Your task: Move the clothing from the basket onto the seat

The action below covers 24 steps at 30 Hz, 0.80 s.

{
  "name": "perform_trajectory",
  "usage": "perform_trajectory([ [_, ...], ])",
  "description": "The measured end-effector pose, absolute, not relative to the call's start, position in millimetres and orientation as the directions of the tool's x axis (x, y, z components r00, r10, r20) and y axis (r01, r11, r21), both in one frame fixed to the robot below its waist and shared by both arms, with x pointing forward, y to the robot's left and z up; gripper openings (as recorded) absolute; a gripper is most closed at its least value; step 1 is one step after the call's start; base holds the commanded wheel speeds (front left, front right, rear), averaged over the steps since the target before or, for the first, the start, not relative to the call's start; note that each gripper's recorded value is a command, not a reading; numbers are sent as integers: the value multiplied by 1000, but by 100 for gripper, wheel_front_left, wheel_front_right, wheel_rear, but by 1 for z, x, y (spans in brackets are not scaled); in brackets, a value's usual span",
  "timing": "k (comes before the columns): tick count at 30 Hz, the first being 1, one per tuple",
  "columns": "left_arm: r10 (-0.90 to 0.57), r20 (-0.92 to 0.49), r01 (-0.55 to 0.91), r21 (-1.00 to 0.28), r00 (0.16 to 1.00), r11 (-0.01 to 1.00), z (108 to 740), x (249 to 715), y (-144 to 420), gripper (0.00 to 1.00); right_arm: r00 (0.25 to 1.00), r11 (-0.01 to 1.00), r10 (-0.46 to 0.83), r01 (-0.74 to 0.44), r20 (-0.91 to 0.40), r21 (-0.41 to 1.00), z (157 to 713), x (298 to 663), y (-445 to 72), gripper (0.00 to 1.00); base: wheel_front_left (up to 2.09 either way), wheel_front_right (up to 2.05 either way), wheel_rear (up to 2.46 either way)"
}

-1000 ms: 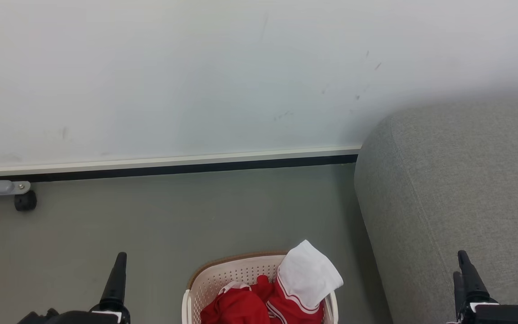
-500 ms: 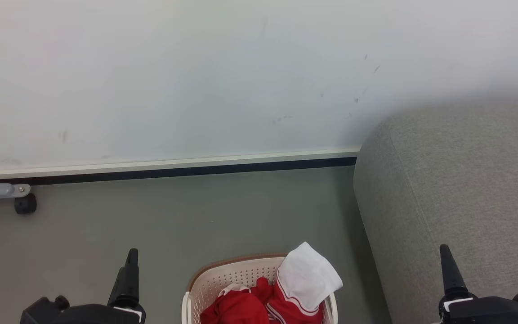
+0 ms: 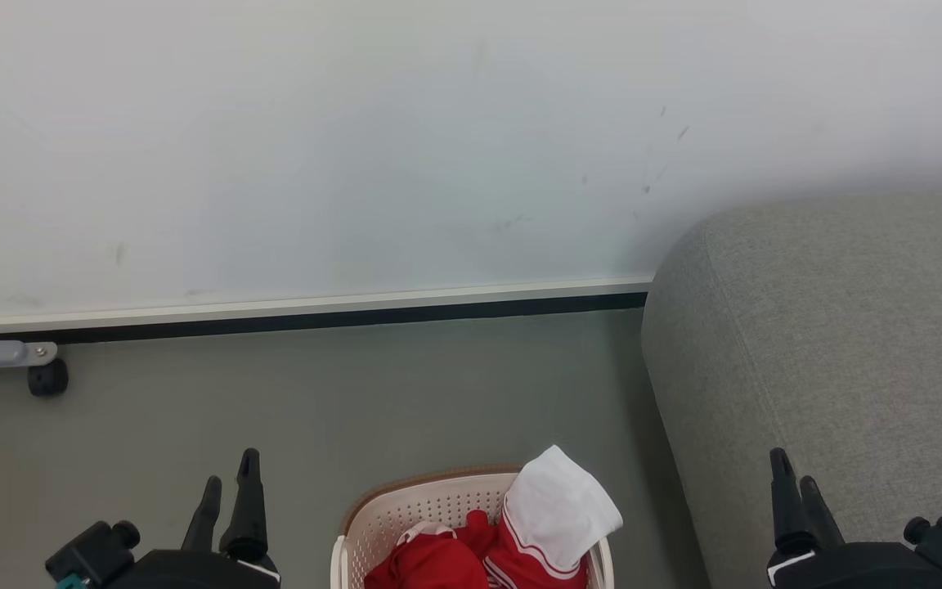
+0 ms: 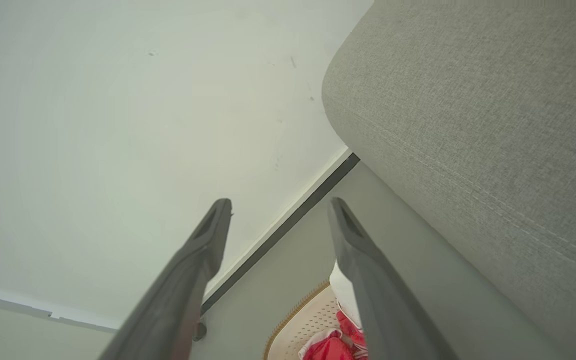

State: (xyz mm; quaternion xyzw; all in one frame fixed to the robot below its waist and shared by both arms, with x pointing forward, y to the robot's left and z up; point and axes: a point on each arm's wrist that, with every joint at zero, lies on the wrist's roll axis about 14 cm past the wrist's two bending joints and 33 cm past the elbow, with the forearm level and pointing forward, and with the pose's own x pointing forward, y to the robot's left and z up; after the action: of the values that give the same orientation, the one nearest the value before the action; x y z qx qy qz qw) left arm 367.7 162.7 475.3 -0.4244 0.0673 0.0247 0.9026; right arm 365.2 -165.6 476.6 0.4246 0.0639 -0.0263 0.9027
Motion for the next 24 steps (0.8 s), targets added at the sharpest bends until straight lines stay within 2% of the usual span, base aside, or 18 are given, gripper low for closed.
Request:
perform_trajectory([
  [12, 1, -116, -71, -595, 993, 800, 479, 366, 162, 100, 994, 796, 22, 50, -111, 604, 480, 362, -157, 100, 0, 0, 0],
  [24, 10, -87, -47, -434, 996, 900, 480, 361, 160, 100, 997, 888, 23, 13, -74, 459, 484, 358, -153, 100, 0, 0, 0],
])
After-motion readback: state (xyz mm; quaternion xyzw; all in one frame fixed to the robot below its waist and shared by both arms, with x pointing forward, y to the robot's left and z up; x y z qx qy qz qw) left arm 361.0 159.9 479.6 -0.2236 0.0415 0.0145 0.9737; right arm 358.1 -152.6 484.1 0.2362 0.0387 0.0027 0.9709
